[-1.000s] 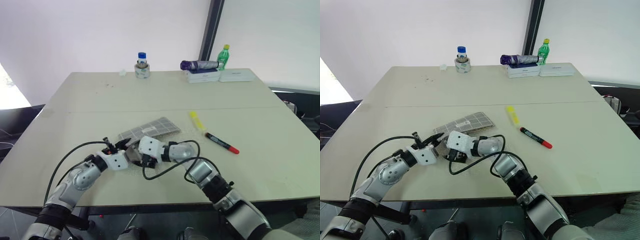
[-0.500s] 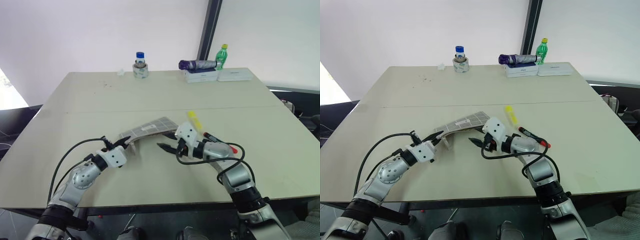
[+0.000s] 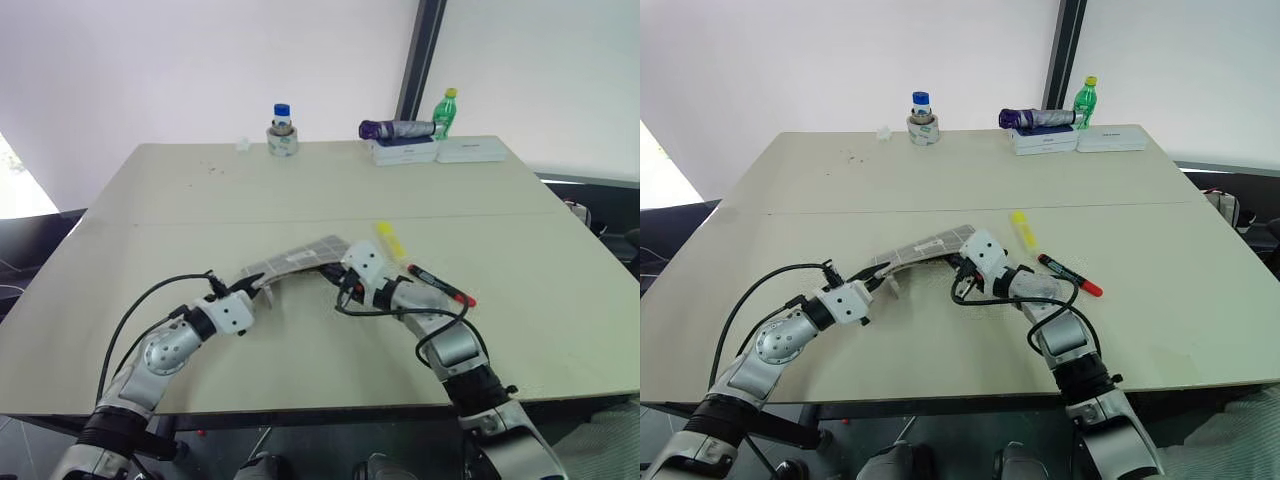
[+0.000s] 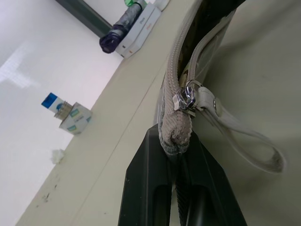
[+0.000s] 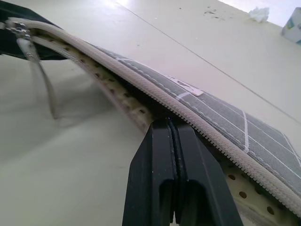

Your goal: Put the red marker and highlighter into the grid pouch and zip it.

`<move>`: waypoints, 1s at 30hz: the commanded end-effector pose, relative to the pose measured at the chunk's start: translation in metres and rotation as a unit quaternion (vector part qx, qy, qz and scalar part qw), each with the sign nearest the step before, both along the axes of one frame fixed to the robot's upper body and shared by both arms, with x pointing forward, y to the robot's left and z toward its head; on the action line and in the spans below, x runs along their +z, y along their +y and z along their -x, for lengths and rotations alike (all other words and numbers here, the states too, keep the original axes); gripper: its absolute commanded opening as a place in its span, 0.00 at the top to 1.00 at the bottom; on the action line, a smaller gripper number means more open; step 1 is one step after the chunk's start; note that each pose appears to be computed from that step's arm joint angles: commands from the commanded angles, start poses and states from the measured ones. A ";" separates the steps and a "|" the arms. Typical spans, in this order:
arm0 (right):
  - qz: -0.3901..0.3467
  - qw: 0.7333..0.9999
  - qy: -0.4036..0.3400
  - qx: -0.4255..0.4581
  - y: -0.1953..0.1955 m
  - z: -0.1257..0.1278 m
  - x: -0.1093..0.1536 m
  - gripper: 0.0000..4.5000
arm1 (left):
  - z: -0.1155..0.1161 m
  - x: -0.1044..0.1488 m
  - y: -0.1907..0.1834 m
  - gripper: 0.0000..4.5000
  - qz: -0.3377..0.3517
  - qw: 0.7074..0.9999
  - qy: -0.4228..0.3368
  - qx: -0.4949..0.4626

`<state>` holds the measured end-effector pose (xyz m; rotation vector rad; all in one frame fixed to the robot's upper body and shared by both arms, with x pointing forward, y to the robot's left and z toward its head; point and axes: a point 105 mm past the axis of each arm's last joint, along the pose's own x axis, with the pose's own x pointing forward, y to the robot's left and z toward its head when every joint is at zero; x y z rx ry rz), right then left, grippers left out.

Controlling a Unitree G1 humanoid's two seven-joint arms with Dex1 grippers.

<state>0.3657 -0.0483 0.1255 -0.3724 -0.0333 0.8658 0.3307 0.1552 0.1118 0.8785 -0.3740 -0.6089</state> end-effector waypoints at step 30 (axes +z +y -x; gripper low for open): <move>-0.048 0.979 0.017 -0.199 -0.118 -0.054 0.051 0.57 | -0.006 0.015 0.021 1.00 -0.005 0.998 -0.049 0.046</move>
